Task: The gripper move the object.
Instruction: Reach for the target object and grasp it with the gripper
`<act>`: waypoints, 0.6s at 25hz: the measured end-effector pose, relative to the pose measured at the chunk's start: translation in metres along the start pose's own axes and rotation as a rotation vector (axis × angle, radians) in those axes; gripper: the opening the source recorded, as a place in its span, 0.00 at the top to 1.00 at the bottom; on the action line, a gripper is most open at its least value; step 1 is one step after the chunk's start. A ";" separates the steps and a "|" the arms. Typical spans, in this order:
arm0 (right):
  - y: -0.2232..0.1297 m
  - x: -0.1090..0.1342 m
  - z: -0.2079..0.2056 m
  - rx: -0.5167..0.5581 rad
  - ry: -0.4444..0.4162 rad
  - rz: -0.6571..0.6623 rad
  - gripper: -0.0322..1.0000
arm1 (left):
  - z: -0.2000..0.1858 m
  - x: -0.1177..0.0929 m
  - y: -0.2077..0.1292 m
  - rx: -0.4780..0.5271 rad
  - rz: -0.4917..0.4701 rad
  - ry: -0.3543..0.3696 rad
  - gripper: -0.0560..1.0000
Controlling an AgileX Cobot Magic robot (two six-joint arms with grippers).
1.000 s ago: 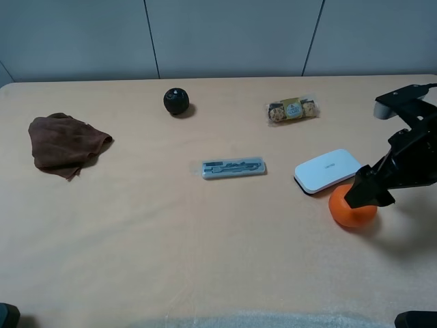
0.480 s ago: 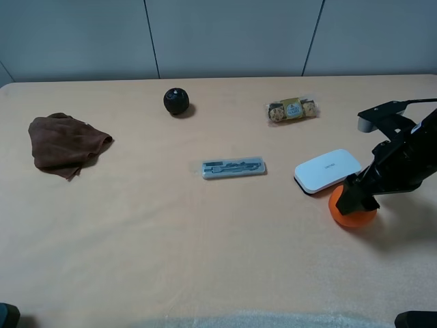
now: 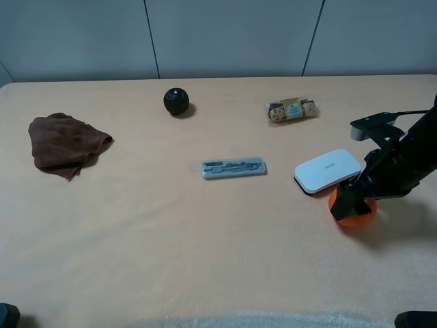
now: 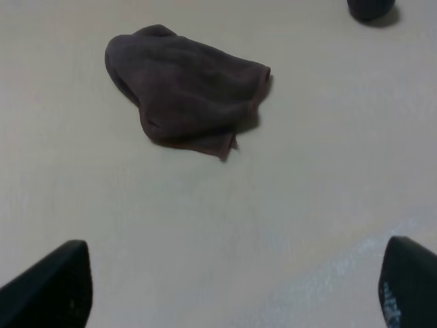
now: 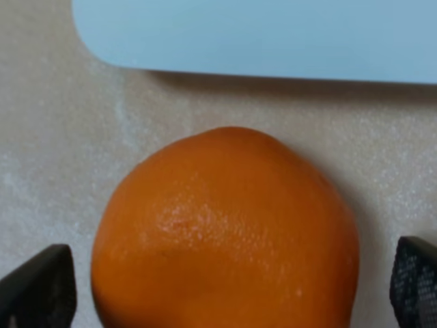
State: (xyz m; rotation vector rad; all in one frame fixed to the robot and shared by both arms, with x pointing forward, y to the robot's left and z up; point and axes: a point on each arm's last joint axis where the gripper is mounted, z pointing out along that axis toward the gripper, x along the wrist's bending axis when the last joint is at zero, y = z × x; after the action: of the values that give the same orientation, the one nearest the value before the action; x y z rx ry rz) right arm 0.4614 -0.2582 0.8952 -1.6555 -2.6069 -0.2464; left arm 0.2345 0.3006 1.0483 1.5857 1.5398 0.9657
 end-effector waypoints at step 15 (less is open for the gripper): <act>0.000 -0.001 0.009 0.027 0.010 0.044 0.43 | 0.000 0.000 0.000 0.000 0.000 0.000 0.14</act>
State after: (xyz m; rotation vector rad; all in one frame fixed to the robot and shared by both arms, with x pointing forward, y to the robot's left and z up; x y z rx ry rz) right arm 0.4624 -0.2579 0.8863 -1.6961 -2.5523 -0.2165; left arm 0.2345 0.3006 1.0483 1.5857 1.5398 0.9657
